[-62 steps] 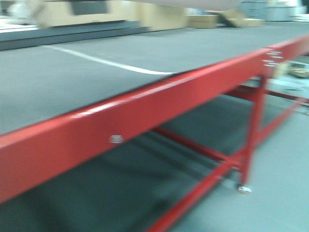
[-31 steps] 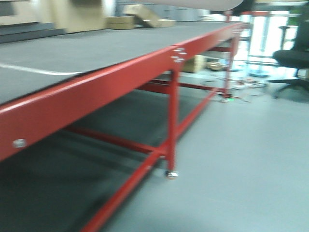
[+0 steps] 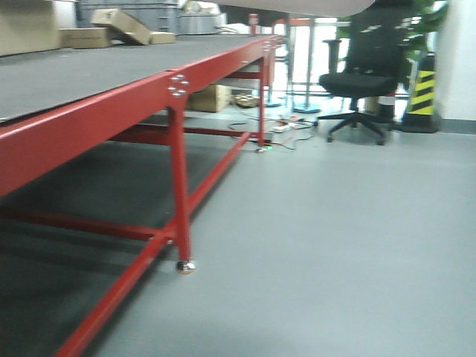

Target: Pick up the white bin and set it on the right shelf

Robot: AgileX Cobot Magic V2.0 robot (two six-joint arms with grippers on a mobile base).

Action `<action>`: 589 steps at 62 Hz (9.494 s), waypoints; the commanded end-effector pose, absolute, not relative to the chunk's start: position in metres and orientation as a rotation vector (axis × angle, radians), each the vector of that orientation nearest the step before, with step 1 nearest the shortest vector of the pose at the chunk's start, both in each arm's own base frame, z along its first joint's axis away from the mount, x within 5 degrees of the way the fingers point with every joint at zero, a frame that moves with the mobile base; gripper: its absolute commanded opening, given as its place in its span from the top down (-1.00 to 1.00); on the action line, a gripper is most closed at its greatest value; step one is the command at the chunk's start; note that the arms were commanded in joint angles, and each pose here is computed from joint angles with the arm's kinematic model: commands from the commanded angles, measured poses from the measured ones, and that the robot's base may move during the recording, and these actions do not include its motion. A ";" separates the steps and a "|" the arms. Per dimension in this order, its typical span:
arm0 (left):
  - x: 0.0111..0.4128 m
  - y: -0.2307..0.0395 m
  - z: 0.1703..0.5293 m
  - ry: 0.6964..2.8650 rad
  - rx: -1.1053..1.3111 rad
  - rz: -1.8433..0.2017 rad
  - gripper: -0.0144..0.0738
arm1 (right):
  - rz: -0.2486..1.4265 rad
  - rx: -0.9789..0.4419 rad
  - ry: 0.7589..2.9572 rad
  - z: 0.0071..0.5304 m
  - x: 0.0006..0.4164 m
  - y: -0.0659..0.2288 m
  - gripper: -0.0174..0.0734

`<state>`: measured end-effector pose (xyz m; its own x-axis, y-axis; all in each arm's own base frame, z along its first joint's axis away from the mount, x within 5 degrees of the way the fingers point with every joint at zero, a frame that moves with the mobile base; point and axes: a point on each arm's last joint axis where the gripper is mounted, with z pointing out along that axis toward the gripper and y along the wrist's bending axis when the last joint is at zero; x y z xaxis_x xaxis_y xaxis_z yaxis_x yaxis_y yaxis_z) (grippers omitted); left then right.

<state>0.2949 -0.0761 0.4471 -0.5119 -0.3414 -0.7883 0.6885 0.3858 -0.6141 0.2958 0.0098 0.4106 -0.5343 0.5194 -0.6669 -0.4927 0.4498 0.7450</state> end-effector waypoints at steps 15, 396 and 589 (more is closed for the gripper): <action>0.249 -0.099 0.476 1.527 0.634 -1.569 0.96 | 1.498 -0.221 1.579 0.443 0.265 0.033 0.46; 0.251 -0.099 0.475 1.529 0.616 -1.564 0.96 | 1.497 -0.220 1.580 0.443 0.265 0.033 0.46; 0.311 -0.071 0.472 1.980 0.629 -0.769 -0.44 | 0.587 -0.367 1.927 0.463 0.294 0.026 -0.75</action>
